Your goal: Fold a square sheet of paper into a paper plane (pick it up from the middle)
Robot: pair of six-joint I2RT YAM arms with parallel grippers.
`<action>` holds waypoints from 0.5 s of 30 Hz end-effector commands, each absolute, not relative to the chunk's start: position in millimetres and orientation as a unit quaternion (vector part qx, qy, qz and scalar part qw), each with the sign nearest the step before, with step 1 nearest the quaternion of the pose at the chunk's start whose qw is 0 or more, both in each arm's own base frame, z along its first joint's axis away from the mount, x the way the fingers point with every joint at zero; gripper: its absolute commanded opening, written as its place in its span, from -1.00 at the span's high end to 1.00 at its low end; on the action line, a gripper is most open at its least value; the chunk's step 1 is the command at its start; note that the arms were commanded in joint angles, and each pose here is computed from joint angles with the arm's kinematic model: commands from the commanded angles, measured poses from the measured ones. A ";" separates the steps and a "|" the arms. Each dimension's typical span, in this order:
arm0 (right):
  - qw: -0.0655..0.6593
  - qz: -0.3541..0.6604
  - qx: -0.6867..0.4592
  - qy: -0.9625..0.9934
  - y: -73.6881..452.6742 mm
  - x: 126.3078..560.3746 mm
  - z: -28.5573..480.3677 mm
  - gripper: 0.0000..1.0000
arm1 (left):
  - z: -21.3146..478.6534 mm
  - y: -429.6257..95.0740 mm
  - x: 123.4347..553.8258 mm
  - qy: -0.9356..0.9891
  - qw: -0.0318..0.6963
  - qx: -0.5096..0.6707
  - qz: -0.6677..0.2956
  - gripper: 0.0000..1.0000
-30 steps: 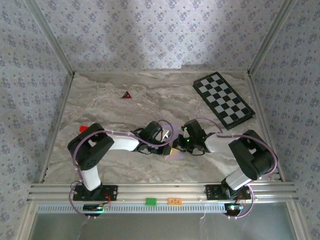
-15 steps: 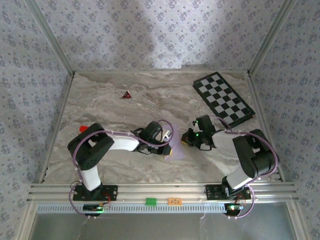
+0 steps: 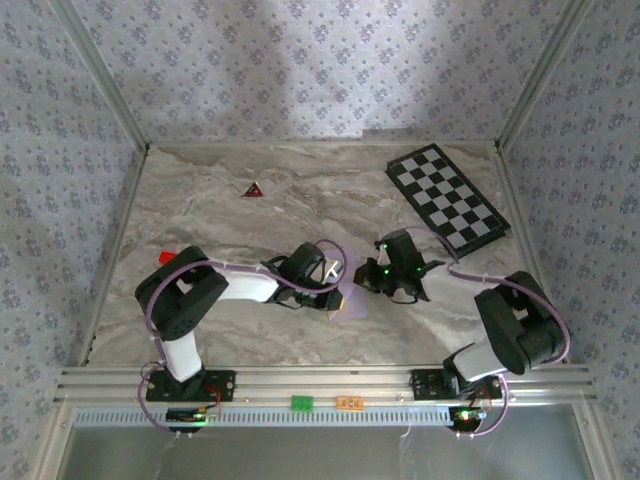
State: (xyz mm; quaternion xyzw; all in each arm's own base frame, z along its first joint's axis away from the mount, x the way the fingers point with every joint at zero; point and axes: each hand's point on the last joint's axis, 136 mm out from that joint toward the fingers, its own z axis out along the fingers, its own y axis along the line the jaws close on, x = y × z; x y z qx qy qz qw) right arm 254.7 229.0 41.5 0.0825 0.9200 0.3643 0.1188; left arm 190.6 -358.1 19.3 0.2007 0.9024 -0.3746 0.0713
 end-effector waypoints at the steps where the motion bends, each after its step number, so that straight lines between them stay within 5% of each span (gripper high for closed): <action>1: 0.093 0.374 0.087 0.919 241.8 252.6 30.3 1.00 | -16.4 -324.6 168.6 0.934 0.015 0.193 -0.300 1.00; 15: 0.054 0.311 0.102 0.943 219.8 234.0 -8.5 1.00 | 39.2 -351.8 186.1 0.913 0.058 0.195 -0.353 1.00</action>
